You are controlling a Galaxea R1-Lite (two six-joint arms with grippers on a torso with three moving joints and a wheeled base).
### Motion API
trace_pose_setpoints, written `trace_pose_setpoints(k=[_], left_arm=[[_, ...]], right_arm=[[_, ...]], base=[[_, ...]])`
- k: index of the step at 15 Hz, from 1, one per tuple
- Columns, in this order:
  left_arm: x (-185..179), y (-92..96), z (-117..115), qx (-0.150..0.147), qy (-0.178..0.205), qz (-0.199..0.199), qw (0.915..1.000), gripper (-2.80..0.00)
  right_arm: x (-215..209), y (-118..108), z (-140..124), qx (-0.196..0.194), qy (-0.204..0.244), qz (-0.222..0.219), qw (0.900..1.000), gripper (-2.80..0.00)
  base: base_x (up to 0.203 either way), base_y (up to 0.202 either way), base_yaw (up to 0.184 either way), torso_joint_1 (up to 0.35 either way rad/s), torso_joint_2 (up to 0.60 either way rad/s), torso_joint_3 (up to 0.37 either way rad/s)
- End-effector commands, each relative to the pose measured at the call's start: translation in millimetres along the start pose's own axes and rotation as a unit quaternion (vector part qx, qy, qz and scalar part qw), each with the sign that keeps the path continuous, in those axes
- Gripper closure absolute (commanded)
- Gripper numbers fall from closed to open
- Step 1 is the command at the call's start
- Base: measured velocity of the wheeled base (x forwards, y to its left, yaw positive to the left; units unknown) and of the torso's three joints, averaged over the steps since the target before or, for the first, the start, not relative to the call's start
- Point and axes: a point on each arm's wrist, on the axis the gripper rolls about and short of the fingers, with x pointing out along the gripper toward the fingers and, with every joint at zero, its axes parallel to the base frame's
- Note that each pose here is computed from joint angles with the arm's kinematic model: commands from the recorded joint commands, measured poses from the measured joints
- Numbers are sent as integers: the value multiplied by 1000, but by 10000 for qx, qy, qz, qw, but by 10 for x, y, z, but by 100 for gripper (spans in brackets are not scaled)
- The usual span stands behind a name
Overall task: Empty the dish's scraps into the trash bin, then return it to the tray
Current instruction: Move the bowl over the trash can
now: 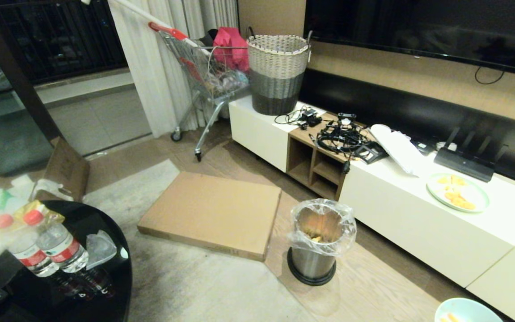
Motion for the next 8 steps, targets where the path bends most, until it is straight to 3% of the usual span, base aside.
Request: trace_pose_setpoints(k=[1,4,8], left_arm=[[0,0,0,0,-2,2,10000,0],[0,0,0,0,-2,2,10000,0],[0,0,0,0,-2,2,10000,0]], right_arm=[[17,2,1,11,72,21,10000,0],[29,3,0,13,133,30,9999,0],[32,3,-1,13,151,31,9999,0]], base=[[0,0,0,0,0,0],[0,0,0,2,2,-19],[0,0,0,4,1,-163]])
